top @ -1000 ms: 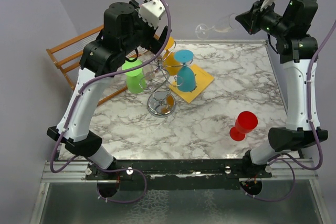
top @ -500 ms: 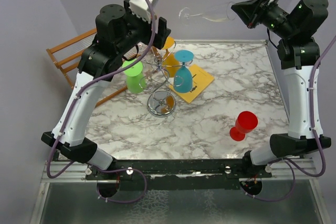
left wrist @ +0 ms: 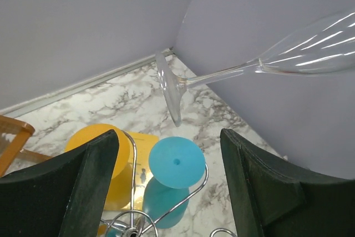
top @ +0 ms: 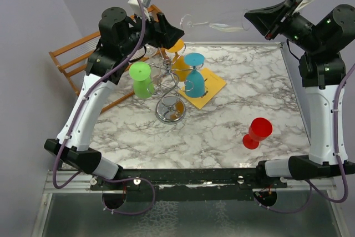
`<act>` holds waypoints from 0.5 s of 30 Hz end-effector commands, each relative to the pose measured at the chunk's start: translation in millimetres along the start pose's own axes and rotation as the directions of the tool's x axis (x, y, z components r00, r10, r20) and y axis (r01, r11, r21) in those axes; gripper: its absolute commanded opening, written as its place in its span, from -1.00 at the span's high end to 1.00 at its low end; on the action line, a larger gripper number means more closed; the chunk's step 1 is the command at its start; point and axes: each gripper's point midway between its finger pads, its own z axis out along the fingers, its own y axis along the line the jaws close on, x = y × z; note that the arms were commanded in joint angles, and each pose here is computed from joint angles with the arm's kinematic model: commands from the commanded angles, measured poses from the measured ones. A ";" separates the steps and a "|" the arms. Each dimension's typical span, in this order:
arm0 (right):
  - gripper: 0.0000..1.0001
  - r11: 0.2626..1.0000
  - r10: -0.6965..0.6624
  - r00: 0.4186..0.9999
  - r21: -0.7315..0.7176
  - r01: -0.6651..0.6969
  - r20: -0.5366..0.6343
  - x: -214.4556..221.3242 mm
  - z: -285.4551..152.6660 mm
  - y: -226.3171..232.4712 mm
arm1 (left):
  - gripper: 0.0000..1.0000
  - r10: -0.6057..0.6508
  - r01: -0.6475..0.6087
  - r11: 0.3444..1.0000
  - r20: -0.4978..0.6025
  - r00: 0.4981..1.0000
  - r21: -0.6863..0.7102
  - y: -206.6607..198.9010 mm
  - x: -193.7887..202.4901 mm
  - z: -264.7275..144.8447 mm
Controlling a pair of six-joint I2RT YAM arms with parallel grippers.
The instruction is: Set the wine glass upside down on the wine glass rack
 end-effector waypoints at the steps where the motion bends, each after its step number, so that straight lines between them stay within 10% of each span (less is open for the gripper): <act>1: 0.98 0.996 -0.014 0.999 -0.086 0.018 0.047 -17.2 -7.8 26.8 | -0.49 -0.106 0.102 0.985 0.026 0.994 0.138 -24.8 -9.7 -7.5; 15: 0.97 0.991 0.001 0.999 -0.131 0.004 0.040 -13.4 -10.9 36.5 | 0.03 -0.170 0.168 0.967 -0.004 0.985 0.192 -28.2 2.2 -2.9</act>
